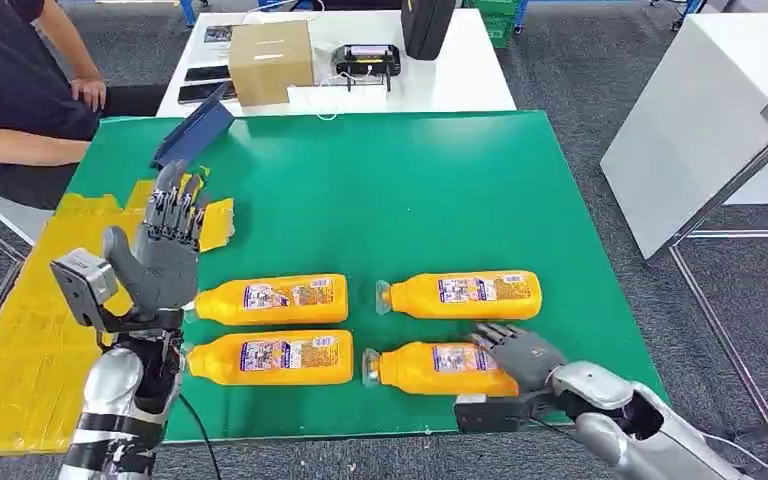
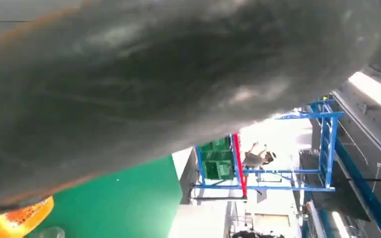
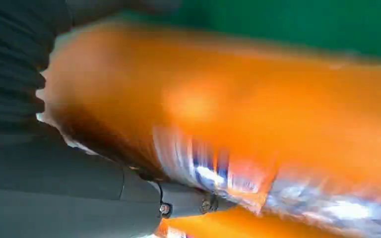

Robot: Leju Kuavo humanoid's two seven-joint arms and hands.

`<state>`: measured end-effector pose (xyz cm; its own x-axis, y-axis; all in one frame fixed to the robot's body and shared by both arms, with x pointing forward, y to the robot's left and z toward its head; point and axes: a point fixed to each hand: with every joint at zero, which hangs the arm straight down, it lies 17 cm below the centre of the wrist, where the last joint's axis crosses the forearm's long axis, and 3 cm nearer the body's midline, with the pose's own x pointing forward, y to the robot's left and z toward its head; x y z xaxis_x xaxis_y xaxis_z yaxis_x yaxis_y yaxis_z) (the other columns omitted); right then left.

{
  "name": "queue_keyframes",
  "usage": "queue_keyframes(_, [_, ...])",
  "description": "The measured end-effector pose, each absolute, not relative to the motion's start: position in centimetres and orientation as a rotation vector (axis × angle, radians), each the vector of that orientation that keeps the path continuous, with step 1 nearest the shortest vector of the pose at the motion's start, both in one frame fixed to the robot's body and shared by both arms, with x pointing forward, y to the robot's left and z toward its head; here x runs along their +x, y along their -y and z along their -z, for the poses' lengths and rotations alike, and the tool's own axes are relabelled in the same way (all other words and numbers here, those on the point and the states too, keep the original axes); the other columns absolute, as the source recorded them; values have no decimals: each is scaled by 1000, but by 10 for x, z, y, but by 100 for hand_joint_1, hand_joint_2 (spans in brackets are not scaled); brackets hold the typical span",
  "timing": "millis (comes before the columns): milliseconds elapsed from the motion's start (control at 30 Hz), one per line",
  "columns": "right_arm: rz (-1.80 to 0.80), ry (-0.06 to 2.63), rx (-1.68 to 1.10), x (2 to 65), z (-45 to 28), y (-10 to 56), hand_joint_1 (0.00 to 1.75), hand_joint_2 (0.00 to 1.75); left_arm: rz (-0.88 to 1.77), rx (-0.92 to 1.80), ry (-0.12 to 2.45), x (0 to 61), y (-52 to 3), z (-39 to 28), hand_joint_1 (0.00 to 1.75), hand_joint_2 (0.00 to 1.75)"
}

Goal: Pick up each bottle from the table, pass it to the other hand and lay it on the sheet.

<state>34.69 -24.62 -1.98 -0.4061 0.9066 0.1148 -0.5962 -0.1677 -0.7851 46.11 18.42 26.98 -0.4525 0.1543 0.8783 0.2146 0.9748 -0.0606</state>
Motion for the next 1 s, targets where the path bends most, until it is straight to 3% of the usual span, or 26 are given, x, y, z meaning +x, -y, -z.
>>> queue_keyframes(300, [-1814, 938, -544, 349, 42, 246, 175, 175, 19, -289, 2031, 475, -179, -281, 0, 0])
queue_keyframes(567, [-1349, 1180, -426, 363, 13, 197, 175, 175, -82, -291, 1961, 465, -200, -255, 0, 0])
queue_keyframes(600, [-1292, 1204, -404, 362, 7, 190, 175, 175, -88, -289, 1959, 460, -203, -252, 0, 175])
queue_keyframes(733, [-1142, 1303, -332, 360, -19, 165, 175, 175, -99, -278, 1957, 451, -210, -248, 0, 175])
queue_keyframes(1000, [-653, 1732, -146, 381, -173, 134, 175, 175, -66, -335, 1927, 427, -196, -240, 0, 175])
